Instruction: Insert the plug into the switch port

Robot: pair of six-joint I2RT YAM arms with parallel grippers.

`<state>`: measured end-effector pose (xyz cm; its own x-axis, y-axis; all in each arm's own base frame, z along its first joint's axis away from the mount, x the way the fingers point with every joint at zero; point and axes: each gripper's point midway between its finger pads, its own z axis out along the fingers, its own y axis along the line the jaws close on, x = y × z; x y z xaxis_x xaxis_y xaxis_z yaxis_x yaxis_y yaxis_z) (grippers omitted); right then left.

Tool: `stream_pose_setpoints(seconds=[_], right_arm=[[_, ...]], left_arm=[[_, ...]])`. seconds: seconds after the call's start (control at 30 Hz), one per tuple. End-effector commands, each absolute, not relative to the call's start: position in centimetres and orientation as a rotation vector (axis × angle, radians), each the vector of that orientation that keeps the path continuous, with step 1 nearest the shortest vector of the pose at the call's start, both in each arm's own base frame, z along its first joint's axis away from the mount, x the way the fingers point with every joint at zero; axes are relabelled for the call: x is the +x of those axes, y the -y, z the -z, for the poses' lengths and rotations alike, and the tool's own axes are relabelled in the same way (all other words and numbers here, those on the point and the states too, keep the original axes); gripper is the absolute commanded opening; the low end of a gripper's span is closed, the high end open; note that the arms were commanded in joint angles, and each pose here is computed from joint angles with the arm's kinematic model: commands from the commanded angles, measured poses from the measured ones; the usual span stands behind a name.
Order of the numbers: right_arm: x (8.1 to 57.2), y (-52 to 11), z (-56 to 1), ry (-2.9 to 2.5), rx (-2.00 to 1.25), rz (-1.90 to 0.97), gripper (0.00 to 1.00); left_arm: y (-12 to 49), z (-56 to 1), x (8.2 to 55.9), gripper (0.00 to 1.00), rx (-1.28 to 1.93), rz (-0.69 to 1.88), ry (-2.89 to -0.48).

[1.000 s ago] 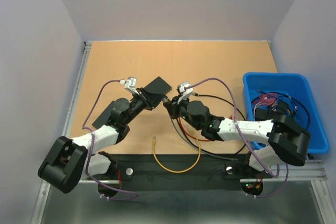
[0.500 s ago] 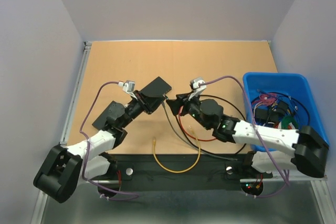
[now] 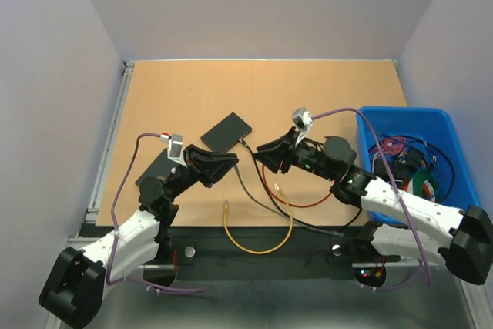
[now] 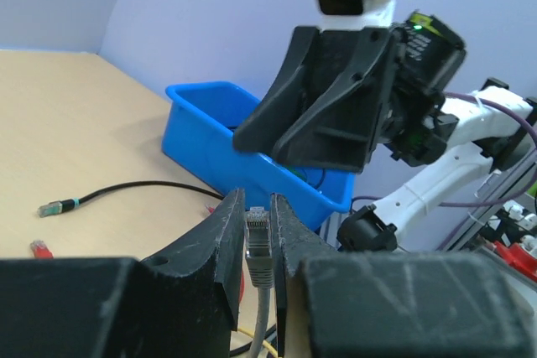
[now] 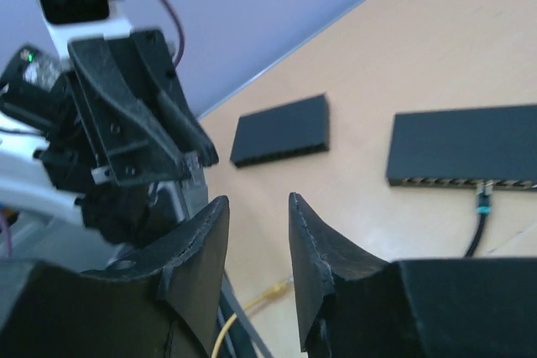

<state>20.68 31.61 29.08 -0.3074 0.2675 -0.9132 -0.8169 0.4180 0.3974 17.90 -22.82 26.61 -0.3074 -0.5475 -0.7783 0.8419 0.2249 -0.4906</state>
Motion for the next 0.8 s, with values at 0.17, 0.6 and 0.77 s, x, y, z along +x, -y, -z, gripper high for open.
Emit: stream_pose_setpoints(seconds=[0.17,0.6,0.77], right_arm=[[17.0,-34.5,-29.3,-1.480,-0.730,-1.415,0.39],[16.7,-35.8,-29.0,-1.462,-0.771,-1.485,0.36],[16.9,-36.3,-29.0,-1.457,-0.781,-1.501,0.36]], left_arm=[[21.6,-31.3,14.5,0.00,0.407,1.455,-0.983],[21.7,-31.4,14.4,0.00,0.401,1.492,-0.965],[21.8,-31.3,14.4,0.00,0.405,1.504,-0.960]])
